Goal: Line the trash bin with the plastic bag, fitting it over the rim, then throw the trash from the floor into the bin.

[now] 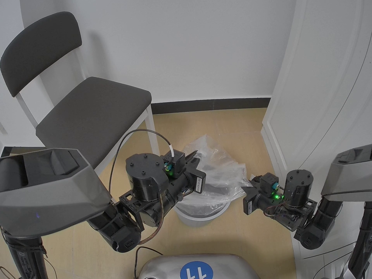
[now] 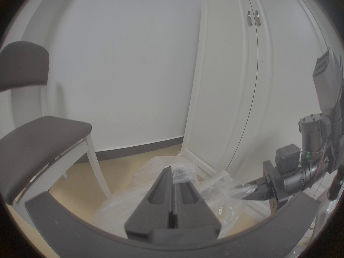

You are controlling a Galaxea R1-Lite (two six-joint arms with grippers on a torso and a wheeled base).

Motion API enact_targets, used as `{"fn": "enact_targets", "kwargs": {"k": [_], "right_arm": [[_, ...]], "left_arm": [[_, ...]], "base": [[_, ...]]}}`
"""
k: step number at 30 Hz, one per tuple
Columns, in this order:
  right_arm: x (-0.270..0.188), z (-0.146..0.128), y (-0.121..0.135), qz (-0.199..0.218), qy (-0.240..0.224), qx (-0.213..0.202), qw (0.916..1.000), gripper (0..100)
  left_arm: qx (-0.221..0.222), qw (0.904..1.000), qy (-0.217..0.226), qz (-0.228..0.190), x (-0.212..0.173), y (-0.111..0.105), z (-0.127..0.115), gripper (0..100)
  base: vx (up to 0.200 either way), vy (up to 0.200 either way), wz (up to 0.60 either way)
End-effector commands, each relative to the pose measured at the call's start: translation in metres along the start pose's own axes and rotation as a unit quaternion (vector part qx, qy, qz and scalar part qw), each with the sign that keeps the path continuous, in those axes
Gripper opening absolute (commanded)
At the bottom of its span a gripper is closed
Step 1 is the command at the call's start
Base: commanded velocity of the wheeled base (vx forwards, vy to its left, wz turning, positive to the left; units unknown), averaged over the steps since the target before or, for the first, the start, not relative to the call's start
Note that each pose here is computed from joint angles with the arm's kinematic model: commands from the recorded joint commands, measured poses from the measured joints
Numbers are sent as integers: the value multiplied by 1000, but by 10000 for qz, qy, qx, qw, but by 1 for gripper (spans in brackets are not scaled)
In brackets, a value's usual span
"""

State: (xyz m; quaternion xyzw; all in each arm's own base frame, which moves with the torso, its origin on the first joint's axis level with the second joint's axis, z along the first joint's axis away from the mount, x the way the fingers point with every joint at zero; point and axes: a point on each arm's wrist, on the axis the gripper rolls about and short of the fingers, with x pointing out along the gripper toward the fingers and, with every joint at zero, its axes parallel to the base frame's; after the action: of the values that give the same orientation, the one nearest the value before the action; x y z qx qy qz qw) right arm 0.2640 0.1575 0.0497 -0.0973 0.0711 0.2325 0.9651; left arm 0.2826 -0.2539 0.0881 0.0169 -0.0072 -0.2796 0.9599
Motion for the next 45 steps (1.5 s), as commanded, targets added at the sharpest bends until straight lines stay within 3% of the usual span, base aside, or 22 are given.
{"fn": "enact_targets", "kwargs": {"k": [1, 11, 18, 27, 36, 45], "right_arm": [[11, -42, -1, 9, 655, 200, 9977, 0], [26, -63, 4, 171, 844, 375, 9956, 0], [50, -78, -4, 1, 794, 528, 9954, 0], [71, -86, 1, -31, 753, 1163, 9903, 0], [92, -103, 19, 58, 735, 1583, 9846, 0], [96, -105, 34, 179, 979, 1881, 9771, 0]], "left_arm": [[39, 9994, 334, 54, 10, 3, -29, 0], [-59, 9988, 458, 170, 30, 7, -53, 0], [-70, 9984, 477, 308, 45, 16, -69, 0], [-55, 9972, 588, 458, 48, 29, -70, 0], [-24, 9955, 831, 459, 50, 29, -85, 0], [-48, 9958, 713, 569, 49, 39, -72, 0]], "base": [[0, 0, 0], [0, 0, 0], [0, 0, 0], [0, 0, 0], [0, 0, 0], [0, 0, 0]]}}
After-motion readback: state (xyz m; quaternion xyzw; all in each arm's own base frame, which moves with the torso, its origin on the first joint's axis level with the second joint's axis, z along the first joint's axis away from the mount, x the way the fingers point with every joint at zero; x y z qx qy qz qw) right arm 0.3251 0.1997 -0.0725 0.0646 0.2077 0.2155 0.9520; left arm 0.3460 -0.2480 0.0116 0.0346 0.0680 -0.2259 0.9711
